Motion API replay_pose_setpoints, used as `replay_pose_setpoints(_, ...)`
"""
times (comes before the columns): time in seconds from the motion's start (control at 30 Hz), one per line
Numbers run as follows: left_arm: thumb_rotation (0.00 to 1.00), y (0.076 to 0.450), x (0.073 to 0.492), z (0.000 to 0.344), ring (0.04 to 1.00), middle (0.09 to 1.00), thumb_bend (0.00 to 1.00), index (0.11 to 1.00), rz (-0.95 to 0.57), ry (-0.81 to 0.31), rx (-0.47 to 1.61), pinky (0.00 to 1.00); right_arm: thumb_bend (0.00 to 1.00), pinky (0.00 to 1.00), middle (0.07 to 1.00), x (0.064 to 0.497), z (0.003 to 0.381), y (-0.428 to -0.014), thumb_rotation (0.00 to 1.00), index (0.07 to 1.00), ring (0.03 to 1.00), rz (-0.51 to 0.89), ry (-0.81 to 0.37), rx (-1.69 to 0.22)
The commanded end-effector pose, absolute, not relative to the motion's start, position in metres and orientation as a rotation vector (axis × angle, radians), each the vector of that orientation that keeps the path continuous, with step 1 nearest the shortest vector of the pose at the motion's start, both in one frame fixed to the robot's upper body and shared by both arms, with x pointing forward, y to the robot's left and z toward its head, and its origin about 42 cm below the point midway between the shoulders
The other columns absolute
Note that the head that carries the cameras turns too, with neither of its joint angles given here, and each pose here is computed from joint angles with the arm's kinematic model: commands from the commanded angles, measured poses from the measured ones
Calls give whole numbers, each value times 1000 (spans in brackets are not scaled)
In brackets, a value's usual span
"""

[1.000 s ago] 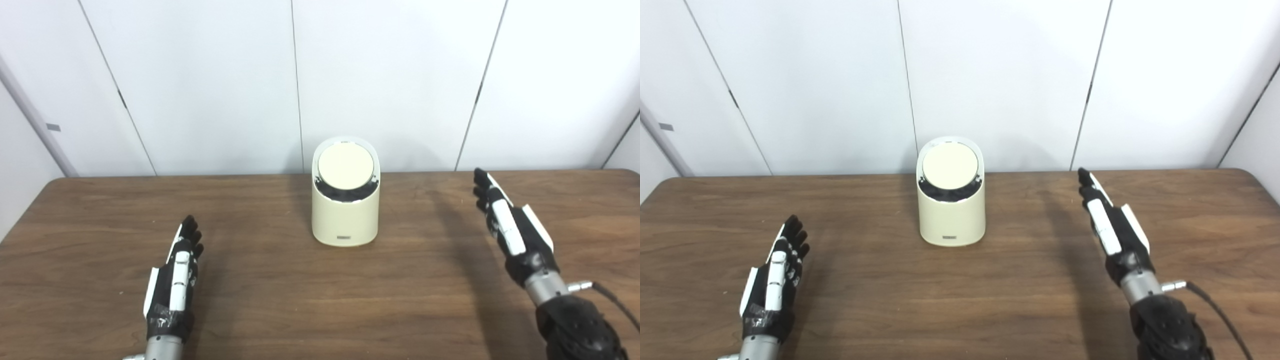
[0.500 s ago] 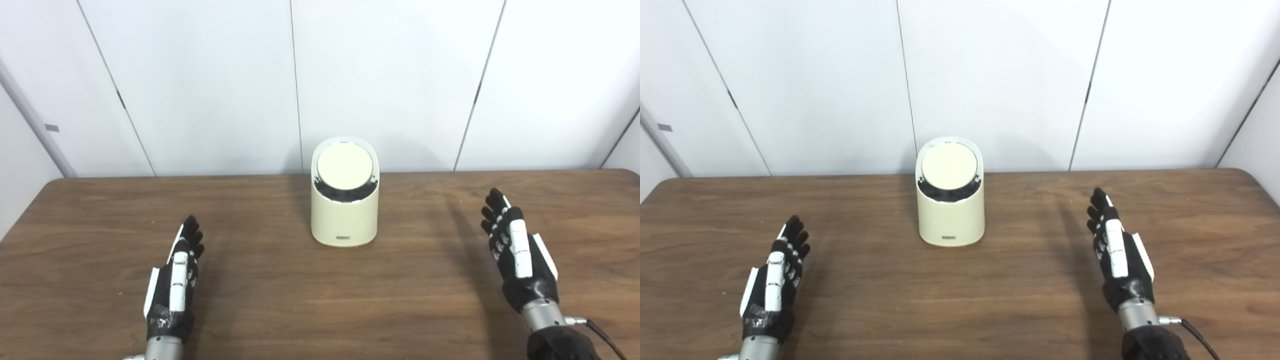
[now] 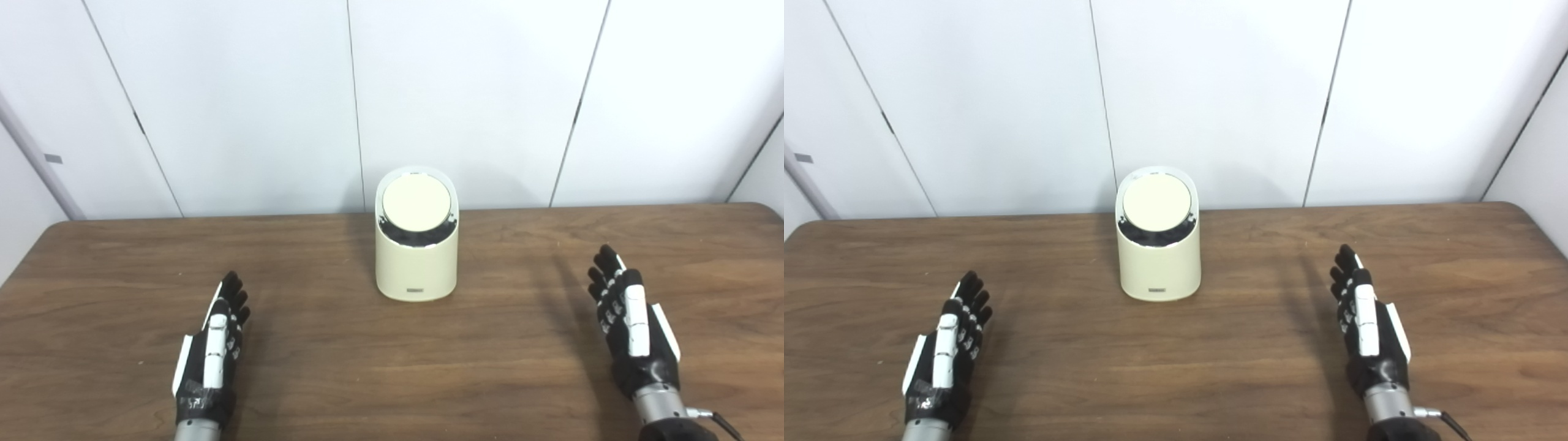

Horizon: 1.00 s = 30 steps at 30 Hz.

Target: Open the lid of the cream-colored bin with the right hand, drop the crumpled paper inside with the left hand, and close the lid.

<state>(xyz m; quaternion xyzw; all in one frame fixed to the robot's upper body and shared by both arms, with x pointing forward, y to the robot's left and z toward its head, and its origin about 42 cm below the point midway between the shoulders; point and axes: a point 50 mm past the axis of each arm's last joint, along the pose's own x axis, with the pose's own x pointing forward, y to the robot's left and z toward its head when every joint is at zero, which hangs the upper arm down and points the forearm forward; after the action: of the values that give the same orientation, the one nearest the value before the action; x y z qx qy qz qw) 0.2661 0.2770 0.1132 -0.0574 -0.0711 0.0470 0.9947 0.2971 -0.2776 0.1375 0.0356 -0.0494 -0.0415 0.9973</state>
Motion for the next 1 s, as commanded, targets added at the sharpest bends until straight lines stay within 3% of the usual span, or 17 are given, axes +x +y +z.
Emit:
replay_pose_setpoints(0.0,901,281,255,105,1000,1000,450,1000,91,-113,-124,1000,493,1000,977,299,151,-277,1000,960,980,-83,-180,72)
replay_pose_setpoints(0.67,901,282,252,103,1000,1000,466,1000,96,-111,-119,1000,539,1000,973,289,147,-269,1000,955,977,-70,-149,74)
replay_pose_setpoints(0.97,897,280,251,102,1000,1000,475,1000,97,-109,-125,1000,501,1000,972,287,147,-272,1000,951,979,-63,-142,114)
